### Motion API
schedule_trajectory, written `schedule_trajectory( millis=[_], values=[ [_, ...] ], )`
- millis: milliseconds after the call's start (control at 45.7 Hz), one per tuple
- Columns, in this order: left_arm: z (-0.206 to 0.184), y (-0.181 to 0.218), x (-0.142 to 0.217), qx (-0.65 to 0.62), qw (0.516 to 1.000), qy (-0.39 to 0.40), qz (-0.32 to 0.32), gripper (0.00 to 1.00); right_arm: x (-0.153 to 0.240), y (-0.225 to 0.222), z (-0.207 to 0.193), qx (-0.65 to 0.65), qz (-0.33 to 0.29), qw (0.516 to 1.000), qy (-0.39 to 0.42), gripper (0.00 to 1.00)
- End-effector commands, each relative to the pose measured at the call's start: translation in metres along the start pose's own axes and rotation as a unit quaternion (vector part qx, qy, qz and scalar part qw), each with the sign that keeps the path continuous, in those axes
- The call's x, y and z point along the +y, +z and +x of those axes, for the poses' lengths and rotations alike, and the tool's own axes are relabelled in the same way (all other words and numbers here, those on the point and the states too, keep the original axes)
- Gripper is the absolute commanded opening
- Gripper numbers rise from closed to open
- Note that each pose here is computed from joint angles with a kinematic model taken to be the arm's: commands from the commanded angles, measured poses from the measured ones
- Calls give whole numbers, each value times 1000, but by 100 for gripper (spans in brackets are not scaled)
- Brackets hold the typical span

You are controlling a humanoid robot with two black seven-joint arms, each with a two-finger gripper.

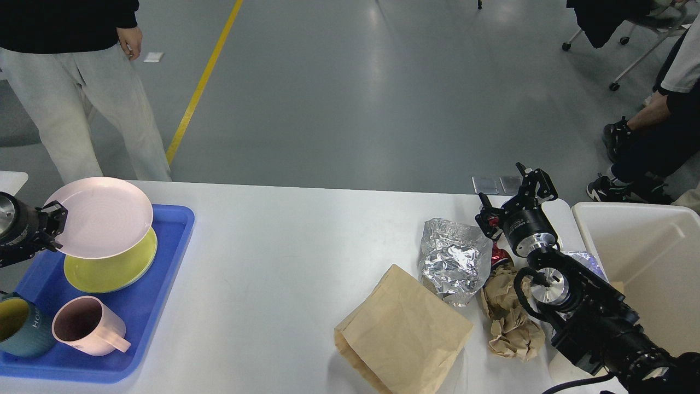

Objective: Tidy desktop
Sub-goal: 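Lift the pink saucer and lay it on the yellow plate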

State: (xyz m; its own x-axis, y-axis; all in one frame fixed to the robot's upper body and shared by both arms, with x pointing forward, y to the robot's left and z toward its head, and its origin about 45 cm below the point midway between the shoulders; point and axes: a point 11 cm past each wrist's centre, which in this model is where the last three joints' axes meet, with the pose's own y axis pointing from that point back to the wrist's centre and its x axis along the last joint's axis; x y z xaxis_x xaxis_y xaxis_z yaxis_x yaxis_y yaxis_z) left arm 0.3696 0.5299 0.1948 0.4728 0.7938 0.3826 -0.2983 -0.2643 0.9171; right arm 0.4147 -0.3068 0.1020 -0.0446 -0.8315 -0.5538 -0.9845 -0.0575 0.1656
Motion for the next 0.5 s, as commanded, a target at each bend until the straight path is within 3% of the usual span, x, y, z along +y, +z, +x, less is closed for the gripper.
schedule_trajectory(
  millis=[0,481],
  values=[
    [-3,-9,-14,-11,1000,21,13,0,0,0,0,0,0,1000,0,100],
    [-8,-16,-23,-10,1000,17,17,0,0,0,0,0,0,1000,0,100]
  ],
)
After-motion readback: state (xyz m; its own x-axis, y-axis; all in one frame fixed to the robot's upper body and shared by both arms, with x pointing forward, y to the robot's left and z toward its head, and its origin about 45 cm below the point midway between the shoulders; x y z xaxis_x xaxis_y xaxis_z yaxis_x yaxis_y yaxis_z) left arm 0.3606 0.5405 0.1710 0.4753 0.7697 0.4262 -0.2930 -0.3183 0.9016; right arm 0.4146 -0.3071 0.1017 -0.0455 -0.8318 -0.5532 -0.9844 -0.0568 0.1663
